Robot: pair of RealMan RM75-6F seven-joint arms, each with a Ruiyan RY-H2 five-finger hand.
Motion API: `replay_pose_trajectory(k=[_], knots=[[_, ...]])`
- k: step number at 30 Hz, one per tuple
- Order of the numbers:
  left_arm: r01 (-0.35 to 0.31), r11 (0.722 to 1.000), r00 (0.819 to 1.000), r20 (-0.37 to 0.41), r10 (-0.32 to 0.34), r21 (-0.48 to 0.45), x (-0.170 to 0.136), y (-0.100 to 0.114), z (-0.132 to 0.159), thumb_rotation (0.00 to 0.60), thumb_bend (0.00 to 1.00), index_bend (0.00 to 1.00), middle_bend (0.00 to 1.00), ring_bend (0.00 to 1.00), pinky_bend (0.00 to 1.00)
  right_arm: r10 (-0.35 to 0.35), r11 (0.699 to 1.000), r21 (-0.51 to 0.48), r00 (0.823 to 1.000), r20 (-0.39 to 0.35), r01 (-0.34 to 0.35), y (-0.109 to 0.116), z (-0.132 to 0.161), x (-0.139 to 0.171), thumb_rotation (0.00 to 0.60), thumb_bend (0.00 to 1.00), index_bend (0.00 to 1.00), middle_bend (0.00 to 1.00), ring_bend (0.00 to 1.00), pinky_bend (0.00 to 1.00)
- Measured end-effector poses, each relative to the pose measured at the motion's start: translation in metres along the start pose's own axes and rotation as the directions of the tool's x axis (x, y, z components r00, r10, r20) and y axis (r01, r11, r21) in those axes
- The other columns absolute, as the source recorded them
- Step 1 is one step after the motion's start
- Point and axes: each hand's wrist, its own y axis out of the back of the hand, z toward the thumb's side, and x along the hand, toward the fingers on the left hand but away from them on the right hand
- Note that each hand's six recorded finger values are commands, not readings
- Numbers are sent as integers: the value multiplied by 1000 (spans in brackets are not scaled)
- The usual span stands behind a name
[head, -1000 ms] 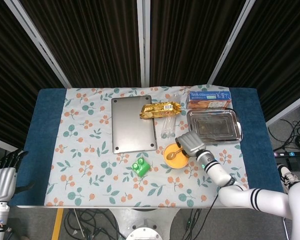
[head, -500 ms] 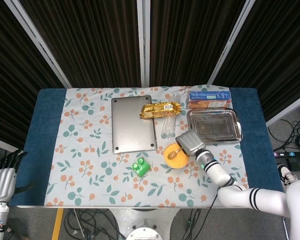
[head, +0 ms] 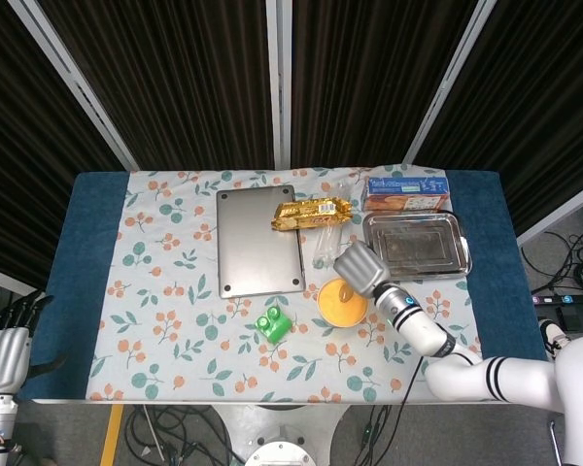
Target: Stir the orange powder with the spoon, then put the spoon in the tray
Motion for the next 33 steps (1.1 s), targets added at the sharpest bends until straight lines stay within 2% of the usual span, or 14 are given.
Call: replay_pose_trajectory(k=[7,16,24,33], knots=[[6,1000,1000,-1,-6,-5,0,-2,0,600,12,208,183,124,147,-50,972,229,999,4,47,4,3,-5,600,421,759,996,978,1000],[10,1000,1000,-2,-10,-12,-1,-4,-1,600,12,208,183,124,147,-83,941,327,996,-17,84,1,20,-8,600,422,785,997,978,1000],[12,1000,1000,-3,-13,-19,-1,-6,-2,600,12,208,183,124,147,-84,933,346,995,-47,95,-3,37,-6,600,421,793,997,978,1000],[15,1000,1000,-6,-16,-23,-3,-9,-4,600,12,208,183,124,147,-108,952,281,992,-65,122,3,50,0,600,421,805,999,983,1000]])
